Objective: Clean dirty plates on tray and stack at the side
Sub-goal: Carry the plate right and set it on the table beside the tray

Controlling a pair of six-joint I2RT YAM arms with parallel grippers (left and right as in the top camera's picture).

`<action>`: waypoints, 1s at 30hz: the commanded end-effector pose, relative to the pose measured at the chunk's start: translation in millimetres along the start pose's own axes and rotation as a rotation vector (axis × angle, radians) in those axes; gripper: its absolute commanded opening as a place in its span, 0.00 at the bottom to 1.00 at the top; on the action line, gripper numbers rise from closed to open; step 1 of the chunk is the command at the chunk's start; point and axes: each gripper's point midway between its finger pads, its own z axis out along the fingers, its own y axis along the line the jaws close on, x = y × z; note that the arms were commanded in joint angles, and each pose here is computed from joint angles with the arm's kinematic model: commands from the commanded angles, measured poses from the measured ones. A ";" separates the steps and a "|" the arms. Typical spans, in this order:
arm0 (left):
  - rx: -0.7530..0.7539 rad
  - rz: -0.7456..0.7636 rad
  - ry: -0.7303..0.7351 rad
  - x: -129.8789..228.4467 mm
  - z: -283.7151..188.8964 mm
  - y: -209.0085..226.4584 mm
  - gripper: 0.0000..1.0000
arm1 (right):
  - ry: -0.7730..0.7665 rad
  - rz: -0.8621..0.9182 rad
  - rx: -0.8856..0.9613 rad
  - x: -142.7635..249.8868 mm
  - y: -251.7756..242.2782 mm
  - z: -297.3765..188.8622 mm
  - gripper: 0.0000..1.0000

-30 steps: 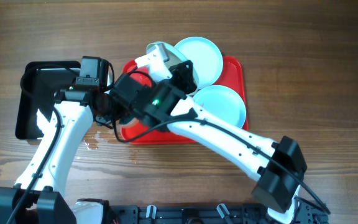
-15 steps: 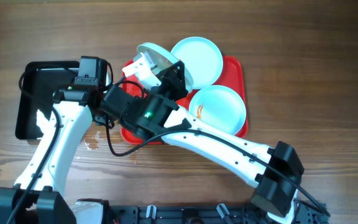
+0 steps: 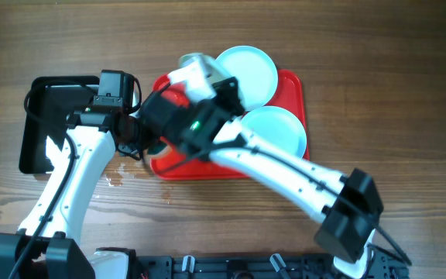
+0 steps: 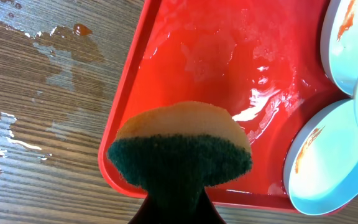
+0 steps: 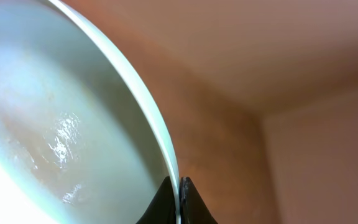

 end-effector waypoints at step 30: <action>0.003 0.022 -0.032 -5.0 -2.4 -1.2 0.04 | 0.871 1.250 -0.372 302.8 -177.2 233.5 0.05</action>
